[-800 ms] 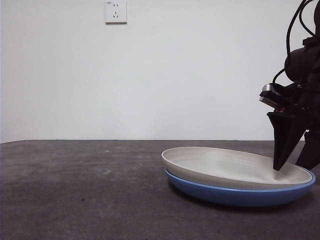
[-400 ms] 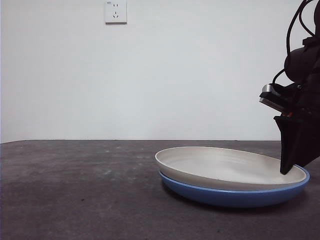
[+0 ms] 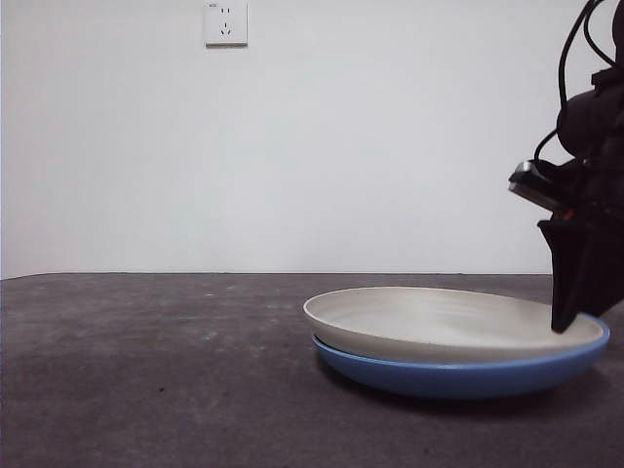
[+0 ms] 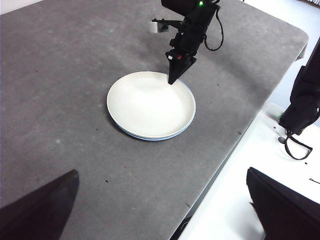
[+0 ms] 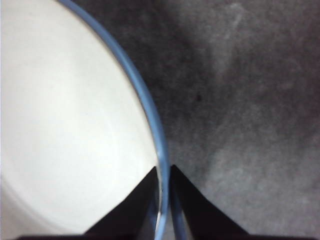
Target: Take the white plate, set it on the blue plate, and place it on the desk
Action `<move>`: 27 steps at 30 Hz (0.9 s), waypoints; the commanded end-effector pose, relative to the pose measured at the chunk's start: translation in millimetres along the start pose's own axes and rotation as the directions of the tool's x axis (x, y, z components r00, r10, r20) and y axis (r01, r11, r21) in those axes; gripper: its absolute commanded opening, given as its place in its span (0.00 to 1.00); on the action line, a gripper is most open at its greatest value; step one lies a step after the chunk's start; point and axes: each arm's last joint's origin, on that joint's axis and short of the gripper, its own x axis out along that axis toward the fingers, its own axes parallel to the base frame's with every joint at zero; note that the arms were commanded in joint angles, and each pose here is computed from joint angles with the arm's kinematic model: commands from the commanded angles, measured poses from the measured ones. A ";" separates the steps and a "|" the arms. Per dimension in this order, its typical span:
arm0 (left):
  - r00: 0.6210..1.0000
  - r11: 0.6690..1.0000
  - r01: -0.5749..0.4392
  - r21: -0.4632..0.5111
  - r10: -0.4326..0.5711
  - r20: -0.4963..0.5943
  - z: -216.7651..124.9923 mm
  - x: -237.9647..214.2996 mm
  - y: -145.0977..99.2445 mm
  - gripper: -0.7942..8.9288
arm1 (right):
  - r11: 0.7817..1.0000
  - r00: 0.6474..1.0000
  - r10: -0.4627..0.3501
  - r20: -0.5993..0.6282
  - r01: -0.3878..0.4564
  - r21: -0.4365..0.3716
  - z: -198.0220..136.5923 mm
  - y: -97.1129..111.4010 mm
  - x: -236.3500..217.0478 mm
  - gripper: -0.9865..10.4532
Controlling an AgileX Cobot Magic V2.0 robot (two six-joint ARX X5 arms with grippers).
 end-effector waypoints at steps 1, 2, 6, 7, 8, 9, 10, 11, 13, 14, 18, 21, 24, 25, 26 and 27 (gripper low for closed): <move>1.000 1.000 0.003 0.007 -0.003 0.016 3.4 -1.2 -0.5 0.73 | 1.000 1.000 0.015 0.023 -0.015 0.003 9.4 9.5 -13.4 0.10; 1.000 1.000 0.003 0.007 -0.003 0.015 3.4 -1.2 -0.5 0.73 | 1.000 1.000 0.015 0.021 -0.015 0.002 10.5 12.6 -16.6 0.10; 1.000 1.000 0.003 0.007 -0.003 0.016 3.4 -1.2 -0.5 0.73 | 1.000 1.000 0.021 0.021 -0.020 -0.014 15.0 26.6 -22.7 0.10; 1.000 1.000 0.003 0.007 -0.003 0.016 3.4 -1.2 -0.5 0.73 | 1.000 1.000 0.022 0.022 -0.022 -0.021 15.6 30.1 -22.6 0.10; 1.000 1.000 0.003 0.007 -0.003 0.016 3.4 -1.2 -0.5 0.73 | 0.999 0.999 0.024 0.021 -0.024 -0.027 15.9 33.8 -22.0 0.10; 1.000 1.000 0.003 0.007 -0.003 0.016 3.5 -1.2 -0.5 0.73 | 0.999 0.999 0.027 0.021 -0.026 -0.033 16.2 38.1 -21.0 0.10; 1.000 1.000 0.003 0.007 -0.003 0.016 3.5 -1.2 -0.5 0.73 | 0.999 0.999 0.029 0.021 -0.029 -0.040 16.3 41.9 -19.6 0.10; 1.000 1.000 0.003 0.007 -0.003 0.016 3.5 -1.2 -0.5 0.73 | 0.998 0.999 0.031 0.019 -0.030 -0.047 16.0 45.3 -17.9 0.10; 1.000 1.000 0.003 0.008 -0.003 0.017 3.6 -1.2 -0.5 0.73 | 0.998 0.999 0.036 0.018 -0.035 -0.056 15.5 52.3 -14.7 0.10; 1.000 1.000 0.003 0.008 -0.003 0.018 3.6 -1.2 -0.5 0.73 | 0.997 0.999 0.039 0.016 -0.038 -0.063 15.1 56.3 -12.8 0.10; 1.000 1.000 0.003 0.009 -0.003 0.022 4.0 -1.2 -0.5 0.73 | 0.995 0.998 0.051 0.023 -0.049 -0.084 15.0 69.5 -6.0 0.10; 1.000 1.000 0.003 0.009 -0.003 0.022 4.0 -1.2 -0.5 0.73 | 0.995 0.998 0.058 0.023 -0.056 -0.084 16.5 74.4 0.7 0.10; 1.000 1.000 0.003 0.008 -0.003 0.022 4.0 -1.2 -0.5 0.73 | 0.995 0.998 0.058 0.011 -0.057 -0.079 17.9 76.5 8.7 0.10; 1.000 1.000 0.003 0.008 -0.003 0.022 4.0 -1.2 -0.5 0.73 | 0.995 0.998 0.058 0.004 -0.058 -0.079 18.1 77.5 11.9 0.10; 1.000 1.000 0.003 0.009 -0.003 0.022 4.0 -1.2 -0.5 0.73 | 0.995 0.998 0.058 0.000 -0.058 -0.078 18.7 77.8 14.9 0.10; 1.000 1.000 0.003 0.008 -0.003 0.022 4.0 -1.2 -0.5 0.73 | 0.995 0.998 0.059 -0.006 -0.059 -0.077 19.2 78.4 18.0 0.10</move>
